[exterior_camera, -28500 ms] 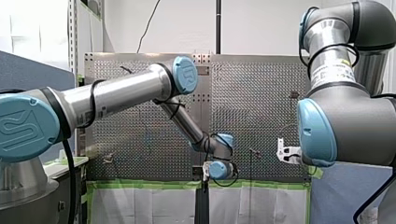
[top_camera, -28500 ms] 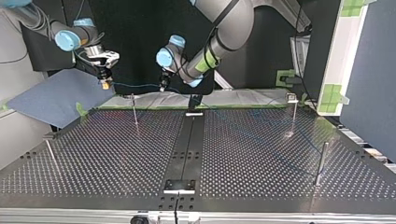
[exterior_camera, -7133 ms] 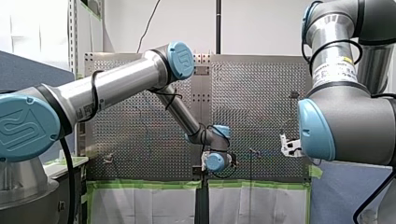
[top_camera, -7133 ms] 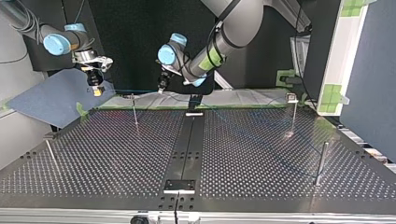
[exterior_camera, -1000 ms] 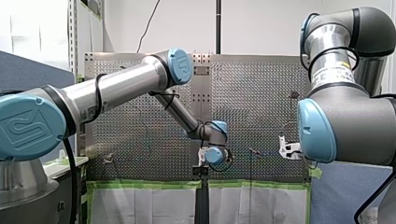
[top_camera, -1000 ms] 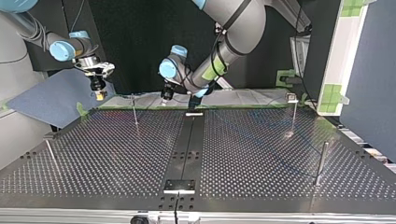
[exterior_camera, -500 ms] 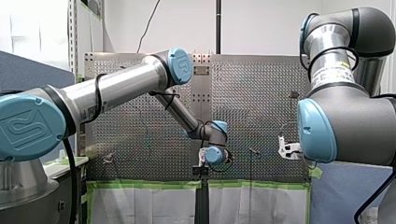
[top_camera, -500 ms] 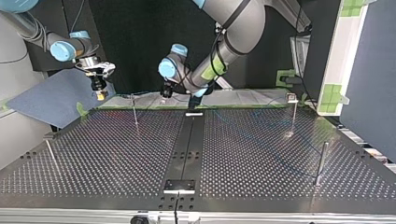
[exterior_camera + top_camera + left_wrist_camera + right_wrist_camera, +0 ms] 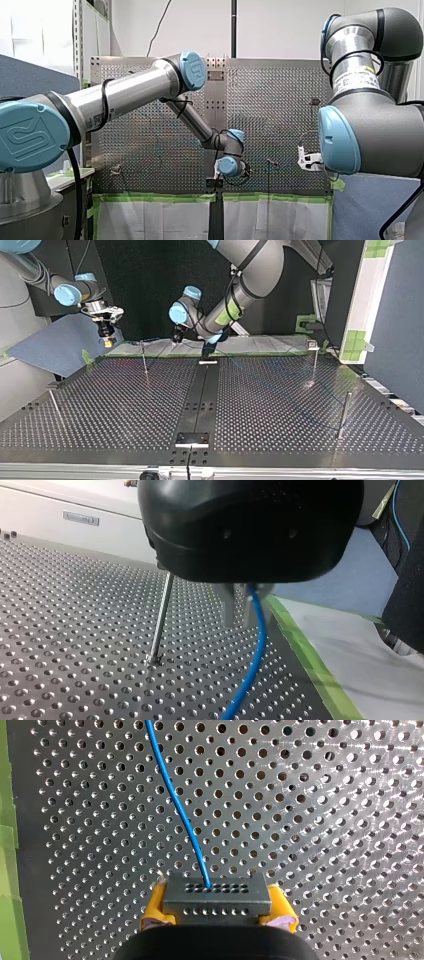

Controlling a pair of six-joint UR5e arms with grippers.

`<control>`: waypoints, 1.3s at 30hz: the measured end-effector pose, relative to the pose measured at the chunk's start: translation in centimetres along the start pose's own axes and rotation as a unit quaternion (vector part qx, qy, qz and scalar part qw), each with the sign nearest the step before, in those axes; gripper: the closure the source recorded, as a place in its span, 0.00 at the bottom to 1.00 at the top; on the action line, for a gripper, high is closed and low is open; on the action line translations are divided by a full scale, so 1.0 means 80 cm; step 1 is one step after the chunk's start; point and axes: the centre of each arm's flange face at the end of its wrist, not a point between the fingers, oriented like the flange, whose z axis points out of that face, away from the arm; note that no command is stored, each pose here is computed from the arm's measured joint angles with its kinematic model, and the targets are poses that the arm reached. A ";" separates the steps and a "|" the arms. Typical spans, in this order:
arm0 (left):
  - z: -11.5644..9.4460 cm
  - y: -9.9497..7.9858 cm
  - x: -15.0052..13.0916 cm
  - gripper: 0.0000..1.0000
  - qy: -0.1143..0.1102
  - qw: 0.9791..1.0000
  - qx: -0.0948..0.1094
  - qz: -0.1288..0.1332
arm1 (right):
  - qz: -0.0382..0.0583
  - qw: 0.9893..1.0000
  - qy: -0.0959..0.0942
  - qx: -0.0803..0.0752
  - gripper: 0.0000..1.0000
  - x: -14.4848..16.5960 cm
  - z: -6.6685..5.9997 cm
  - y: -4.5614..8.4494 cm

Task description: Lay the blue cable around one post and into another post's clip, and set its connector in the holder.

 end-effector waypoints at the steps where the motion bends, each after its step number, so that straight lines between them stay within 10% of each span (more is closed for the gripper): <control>1: 0.000 0.000 0.000 0.93 0.000 1.000 0.001 0.000 | 0.000 1.000 0.000 0.000 1.00 0.000 0.000 0.000; 39: 0.037 0.050 -0.030 0.93 -0.031 0.998 -0.003 -0.051 | 0.007 1.000 0.013 -0.003 1.00 0.009 0.009 0.011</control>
